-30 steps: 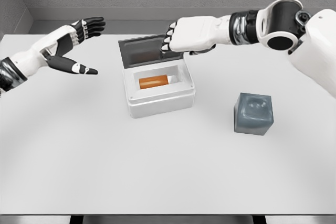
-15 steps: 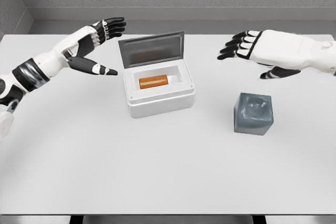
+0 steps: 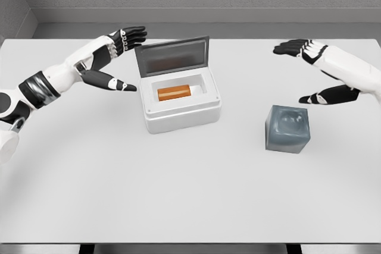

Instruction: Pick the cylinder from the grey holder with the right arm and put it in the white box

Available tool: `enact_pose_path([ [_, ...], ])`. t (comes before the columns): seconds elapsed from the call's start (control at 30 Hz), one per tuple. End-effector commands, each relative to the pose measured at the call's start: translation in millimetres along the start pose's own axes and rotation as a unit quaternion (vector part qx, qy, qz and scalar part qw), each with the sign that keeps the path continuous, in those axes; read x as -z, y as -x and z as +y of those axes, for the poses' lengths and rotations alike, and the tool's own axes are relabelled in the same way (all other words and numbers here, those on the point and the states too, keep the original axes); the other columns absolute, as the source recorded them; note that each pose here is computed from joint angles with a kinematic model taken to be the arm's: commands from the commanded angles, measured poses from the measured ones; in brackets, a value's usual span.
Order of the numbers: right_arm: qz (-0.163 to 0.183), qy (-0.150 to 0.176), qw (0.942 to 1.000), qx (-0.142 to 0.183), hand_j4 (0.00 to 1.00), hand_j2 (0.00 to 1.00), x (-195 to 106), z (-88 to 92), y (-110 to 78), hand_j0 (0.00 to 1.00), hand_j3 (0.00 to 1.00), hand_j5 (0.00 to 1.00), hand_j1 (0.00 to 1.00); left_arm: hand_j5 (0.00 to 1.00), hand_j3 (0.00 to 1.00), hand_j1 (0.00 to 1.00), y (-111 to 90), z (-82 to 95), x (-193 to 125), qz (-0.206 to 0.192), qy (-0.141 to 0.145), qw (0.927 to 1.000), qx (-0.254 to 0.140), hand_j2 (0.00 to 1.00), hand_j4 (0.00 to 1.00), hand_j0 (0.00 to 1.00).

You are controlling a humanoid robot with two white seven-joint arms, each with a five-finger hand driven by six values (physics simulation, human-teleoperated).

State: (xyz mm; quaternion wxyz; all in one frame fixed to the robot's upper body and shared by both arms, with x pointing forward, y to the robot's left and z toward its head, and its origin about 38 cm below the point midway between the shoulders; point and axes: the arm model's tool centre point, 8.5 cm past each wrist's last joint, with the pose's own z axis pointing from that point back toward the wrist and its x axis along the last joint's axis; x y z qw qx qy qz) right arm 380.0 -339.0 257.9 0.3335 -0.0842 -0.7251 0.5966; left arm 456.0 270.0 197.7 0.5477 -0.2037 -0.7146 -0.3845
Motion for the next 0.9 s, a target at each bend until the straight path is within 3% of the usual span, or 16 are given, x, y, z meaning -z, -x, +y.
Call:
enact_pose_path([
  [0.0,0.008,0.009,0.9999,0.011,1.00,1.00,-3,0.7,6.1,1.00,1.00,1.00,1.00,1.00,1.00,1.00,-1,0.0,0,-0.003,0.000,1.0000,-0.002,1.00,1.00,1.00],
  [0.3,0.019,0.007,0.9996,0.022,1.00,1.00,-6,6.2,13.4,1.00,1.00,1.00,1.00,1.00,1.00,1.00,-4,-11.2,-2,-0.009,0.012,0.9999,-0.002,1.00,1.00,1.00],
  [0.4,0.019,0.007,0.9996,0.022,1.00,1.00,-6,6.2,13.4,1.00,1.00,1.00,1.00,1.00,1.00,1.00,-6,-7.6,-3,-0.010,0.009,0.9999,0.001,1.00,1.00,1.00],
  [0.67,0.017,0.009,0.9995,0.024,1.00,1.00,-5,7.4,13.1,1.00,1.00,1.00,1.00,1.00,1.00,1.00,-32,32.7,-64,0.057,0.009,0.9953,0.077,1.00,1.00,1.00],
  [0.87,0.016,0.010,0.9995,0.024,1.00,1.00,-4,7.8,12.6,1.00,1.00,1.00,1.00,1.00,1.00,1.00,-42,51.7,-92,0.088,0.001,0.9905,0.106,1.00,1.00,1.00],
])
